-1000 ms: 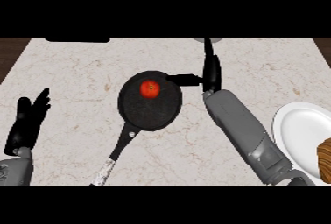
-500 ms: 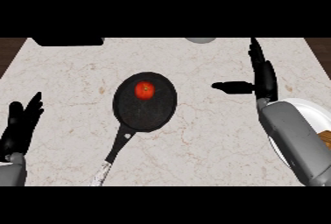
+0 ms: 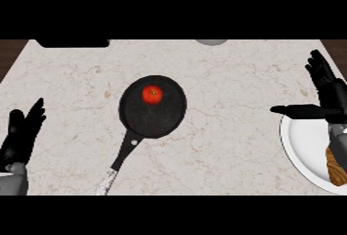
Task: Pick the tomato from the plate and place it in the pan
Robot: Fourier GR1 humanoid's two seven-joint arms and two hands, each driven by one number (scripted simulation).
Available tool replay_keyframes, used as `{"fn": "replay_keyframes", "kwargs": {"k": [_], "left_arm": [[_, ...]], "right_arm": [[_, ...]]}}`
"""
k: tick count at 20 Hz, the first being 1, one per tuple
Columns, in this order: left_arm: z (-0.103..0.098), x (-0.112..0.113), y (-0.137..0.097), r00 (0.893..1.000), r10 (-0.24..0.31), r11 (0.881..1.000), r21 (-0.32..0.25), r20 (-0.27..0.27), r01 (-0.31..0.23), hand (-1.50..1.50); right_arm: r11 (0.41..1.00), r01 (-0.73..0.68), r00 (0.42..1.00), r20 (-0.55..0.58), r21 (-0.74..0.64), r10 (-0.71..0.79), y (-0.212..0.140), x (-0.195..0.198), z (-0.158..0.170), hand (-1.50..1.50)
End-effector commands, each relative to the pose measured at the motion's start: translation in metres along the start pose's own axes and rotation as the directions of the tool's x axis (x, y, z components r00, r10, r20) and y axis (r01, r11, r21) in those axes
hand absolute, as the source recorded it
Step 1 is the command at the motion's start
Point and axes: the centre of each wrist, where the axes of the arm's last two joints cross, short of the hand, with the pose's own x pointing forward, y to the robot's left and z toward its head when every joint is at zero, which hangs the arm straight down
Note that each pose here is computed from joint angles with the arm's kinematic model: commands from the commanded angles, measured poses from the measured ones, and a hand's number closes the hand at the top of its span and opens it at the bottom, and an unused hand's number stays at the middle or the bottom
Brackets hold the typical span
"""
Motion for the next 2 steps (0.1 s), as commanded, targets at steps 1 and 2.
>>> {"fn": "replay_keyframes", "kwargs": {"k": [1, 2], "left_arm": [[0.002, 0.003, -0.003, 1.000, -0.008, 1.000, -0.002, 0.014, 0.008, 0.00], [0.006, 0.005, 0.014, 1.000, 0.011, 1.000, -0.003, 0.001, -0.011, 0.00]], "right_arm": [[1.000, -0.017, 1.000, -0.002, 0.003, 0.017, -0.017, 0.011, 0.017, -1.50], [0.999, -0.027, 0.999, 0.019, 0.022, 0.027, -0.025, 0.005, 0.035, -1.50]]}}
